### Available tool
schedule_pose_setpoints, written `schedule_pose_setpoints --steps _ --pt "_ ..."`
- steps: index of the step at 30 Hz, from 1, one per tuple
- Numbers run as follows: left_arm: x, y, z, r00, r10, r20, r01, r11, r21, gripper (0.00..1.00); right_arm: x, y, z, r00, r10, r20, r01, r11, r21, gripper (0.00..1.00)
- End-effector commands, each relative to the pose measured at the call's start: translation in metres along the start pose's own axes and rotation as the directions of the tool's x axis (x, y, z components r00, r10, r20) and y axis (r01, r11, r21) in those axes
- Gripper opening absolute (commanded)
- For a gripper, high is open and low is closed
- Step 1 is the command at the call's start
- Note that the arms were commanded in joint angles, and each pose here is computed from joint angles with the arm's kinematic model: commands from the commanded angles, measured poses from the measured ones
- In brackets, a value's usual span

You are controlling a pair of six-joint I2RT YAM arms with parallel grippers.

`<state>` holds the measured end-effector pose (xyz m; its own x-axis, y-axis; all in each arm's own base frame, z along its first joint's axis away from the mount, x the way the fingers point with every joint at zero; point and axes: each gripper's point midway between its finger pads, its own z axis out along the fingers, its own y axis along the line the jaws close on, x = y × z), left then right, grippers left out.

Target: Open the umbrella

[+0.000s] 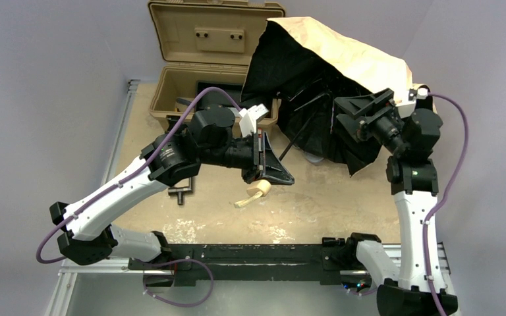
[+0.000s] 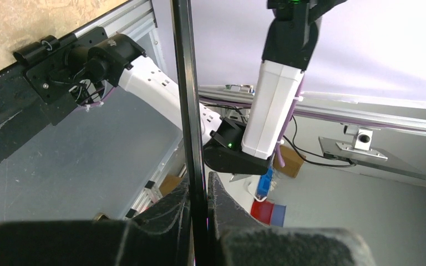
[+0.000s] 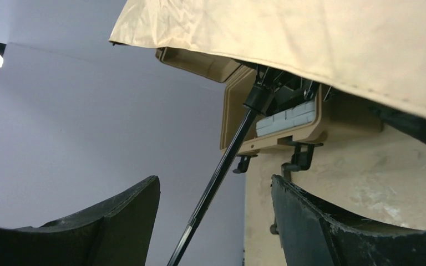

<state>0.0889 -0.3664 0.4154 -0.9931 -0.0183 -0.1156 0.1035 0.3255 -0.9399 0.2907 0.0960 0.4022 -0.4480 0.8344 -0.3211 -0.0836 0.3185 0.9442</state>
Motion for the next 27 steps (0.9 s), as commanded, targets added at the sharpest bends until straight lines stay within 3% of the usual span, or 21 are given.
schedule_pose_setpoints --steps 1,4,13,27 --pt "-0.009 -0.047 -0.021 0.987 0.124 0.099 -0.141 0.974 0.179 0.0 0.02 0.037 0.014 0.997 0.076 -0.031 -0.081 0.982 -0.169 0.7" --pt "-0.01 -0.049 -0.022 0.987 0.126 0.104 -0.144 0.973 0.183 0.0 0.027 0.046 0.027 0.993 0.11 -0.038 -0.115 0.974 -0.194 0.68" --pt "-0.01 -0.053 -0.027 0.984 0.125 0.129 -0.149 0.968 0.2 0.0 0.01 0.038 0.023 0.955 0.284 0.088 -0.261 0.943 -0.207 0.55" --pt "-0.01 -0.057 -0.028 0.983 0.127 0.13 -0.155 0.961 0.229 0.0 0.021 0.039 0.044 0.892 0.449 0.046 -0.419 0.862 -0.287 0.46"
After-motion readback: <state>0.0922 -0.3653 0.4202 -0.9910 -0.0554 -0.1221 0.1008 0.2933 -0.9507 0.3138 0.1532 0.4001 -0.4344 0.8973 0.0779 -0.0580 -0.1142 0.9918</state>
